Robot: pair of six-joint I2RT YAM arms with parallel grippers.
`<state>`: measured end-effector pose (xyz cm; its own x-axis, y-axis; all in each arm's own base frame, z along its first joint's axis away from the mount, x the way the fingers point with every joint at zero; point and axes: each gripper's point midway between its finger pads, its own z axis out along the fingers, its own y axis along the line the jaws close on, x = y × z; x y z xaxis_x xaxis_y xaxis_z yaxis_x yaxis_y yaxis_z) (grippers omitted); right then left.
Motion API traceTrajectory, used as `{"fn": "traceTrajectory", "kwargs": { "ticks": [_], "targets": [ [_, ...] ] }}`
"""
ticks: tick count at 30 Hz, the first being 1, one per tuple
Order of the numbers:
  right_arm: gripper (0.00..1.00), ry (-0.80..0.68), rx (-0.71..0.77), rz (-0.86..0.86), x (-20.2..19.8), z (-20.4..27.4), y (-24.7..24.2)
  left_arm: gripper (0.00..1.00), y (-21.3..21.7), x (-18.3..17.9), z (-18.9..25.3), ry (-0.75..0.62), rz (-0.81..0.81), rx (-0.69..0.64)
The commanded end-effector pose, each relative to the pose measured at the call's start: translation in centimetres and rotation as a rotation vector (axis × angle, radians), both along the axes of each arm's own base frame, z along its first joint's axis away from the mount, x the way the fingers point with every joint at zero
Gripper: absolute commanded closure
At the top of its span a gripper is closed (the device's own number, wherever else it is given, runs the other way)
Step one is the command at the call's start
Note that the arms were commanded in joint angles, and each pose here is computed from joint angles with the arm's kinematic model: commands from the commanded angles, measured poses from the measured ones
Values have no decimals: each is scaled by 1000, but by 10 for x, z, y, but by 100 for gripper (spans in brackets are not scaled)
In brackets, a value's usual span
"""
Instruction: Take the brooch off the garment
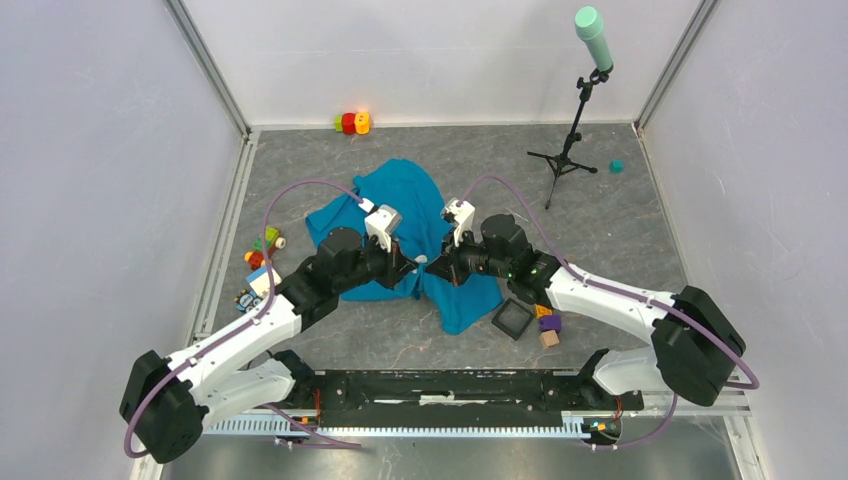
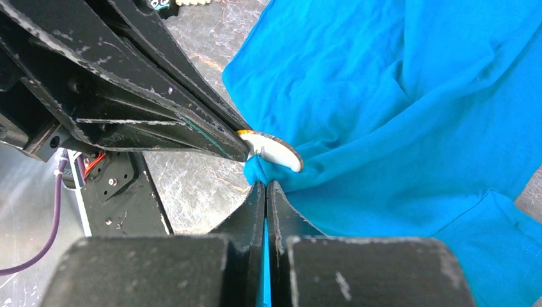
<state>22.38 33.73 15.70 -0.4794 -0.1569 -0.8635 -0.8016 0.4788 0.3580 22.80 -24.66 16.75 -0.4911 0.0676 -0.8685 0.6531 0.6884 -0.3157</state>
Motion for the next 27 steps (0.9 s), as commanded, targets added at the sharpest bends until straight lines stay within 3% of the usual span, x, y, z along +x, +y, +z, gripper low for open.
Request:
{"fn": "traceTrajectory", "kwargs": {
  "ticks": [1, 8, 9, 12, 14, 19, 27],
  "targets": [
    [100, -39, -3, -9, 11, 12, 4, 98, 5, 9, 21, -82, 34, -4],
    [100, -2, -41, 25, 7, -7, 6, 98, -2, 12, 27, -79, 38, -52],
    [95, -9, -45, 18, 8, -7, 4, 98, -3, 12, 28, -78, 38, -53],
    [46, -50, -37, -27, 15, 0, -7, 98, 7, 17, 20, -48, 92, -3],
    [35, -109, -10, -51, 18, 8, -18, 98, 5, 15, 19, -29, 81, -12],
    [30, -167, 152, -86, 22, 31, -42, 98, -10, 4, 32, 12, -7, -107],
    [34, -179, 226, 114, -3, 43, -35, 98, -23, -14, 60, 67, -126, -161]
  ]
}}
